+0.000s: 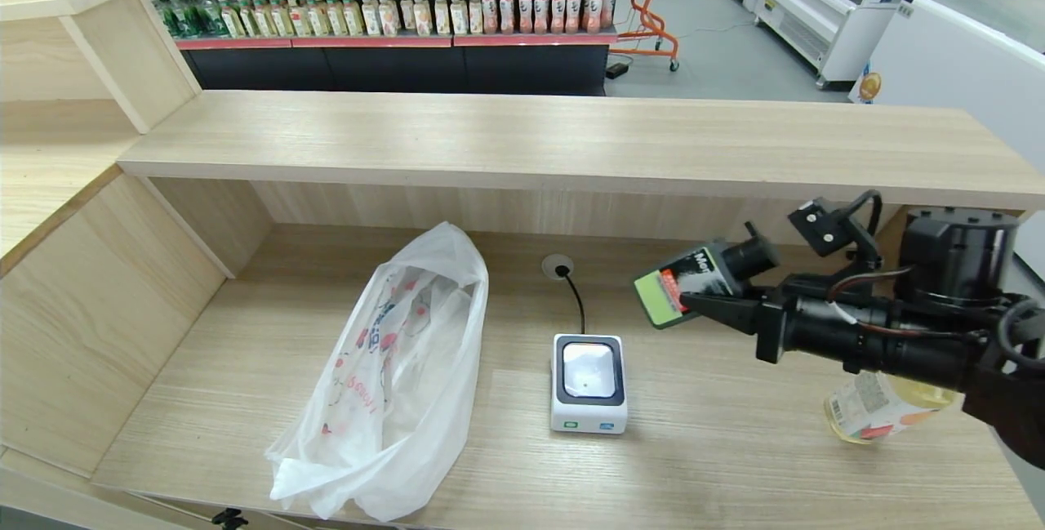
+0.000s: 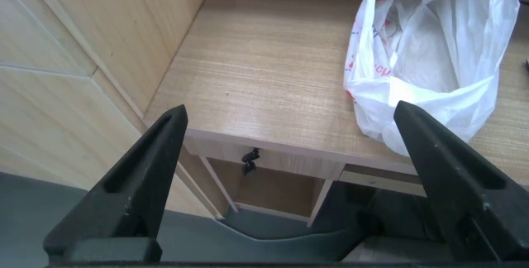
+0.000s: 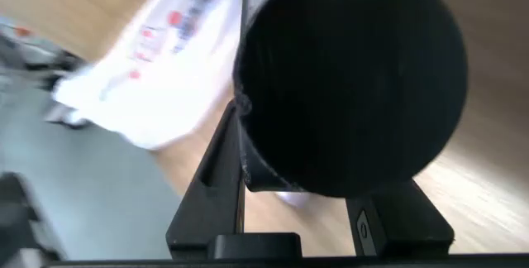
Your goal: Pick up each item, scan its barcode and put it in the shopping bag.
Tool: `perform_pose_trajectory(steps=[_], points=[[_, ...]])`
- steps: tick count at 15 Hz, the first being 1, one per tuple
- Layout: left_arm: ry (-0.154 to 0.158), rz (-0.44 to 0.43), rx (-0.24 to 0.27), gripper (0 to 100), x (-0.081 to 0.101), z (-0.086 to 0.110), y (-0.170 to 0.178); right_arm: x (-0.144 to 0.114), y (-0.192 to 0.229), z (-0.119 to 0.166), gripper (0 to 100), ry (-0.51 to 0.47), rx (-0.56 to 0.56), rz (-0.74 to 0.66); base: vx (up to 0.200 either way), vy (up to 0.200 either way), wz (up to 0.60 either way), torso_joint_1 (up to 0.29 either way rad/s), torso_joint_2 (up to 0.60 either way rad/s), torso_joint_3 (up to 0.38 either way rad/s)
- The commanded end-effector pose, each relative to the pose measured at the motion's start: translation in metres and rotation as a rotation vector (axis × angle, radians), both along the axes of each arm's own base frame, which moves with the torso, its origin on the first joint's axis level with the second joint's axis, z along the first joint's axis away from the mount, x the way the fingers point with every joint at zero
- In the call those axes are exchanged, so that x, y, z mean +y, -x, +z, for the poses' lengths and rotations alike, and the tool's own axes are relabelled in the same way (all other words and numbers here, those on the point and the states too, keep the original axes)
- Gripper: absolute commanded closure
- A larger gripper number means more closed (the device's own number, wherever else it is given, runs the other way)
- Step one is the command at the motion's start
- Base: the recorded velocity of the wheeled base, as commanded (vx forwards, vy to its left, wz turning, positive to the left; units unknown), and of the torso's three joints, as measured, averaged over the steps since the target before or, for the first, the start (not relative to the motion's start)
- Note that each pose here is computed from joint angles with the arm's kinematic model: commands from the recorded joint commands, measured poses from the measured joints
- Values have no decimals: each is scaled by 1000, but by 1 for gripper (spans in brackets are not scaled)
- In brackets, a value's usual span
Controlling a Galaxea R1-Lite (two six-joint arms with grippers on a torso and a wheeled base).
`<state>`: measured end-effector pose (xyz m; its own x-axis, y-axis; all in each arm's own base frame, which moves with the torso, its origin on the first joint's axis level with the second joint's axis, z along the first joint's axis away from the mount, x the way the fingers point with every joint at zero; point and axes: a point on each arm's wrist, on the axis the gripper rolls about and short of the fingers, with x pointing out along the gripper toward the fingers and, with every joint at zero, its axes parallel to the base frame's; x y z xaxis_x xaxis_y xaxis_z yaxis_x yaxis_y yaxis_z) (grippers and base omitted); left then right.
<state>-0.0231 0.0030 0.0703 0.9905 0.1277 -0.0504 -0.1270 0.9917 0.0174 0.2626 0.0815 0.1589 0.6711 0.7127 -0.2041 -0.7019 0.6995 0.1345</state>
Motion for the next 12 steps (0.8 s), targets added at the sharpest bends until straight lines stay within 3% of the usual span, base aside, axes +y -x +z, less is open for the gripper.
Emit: perform_pose_trajectory(steps=[1, 7, 11, 12], points=[[0, 1, 0, 0, 0, 0, 0, -22, 20, 7, 100, 14, -44, -57, 0, 0, 0, 0, 0, 0], [2, 1, 0, 0, 0, 0, 0, -28, 38, 9, 100, 14, -54, -68, 0, 0, 0, 0, 0, 0], [-6, 0, 1, 0, 0, 0, 0, -28, 44, 0, 100, 19, -17, -65, -200, 0, 0, 7, 1, 4], [-6, 0, 1, 0, 0, 0, 0, -28, 45, -1, 100, 20, -11, -65, 0, 0, 0, 0, 0, 0]])
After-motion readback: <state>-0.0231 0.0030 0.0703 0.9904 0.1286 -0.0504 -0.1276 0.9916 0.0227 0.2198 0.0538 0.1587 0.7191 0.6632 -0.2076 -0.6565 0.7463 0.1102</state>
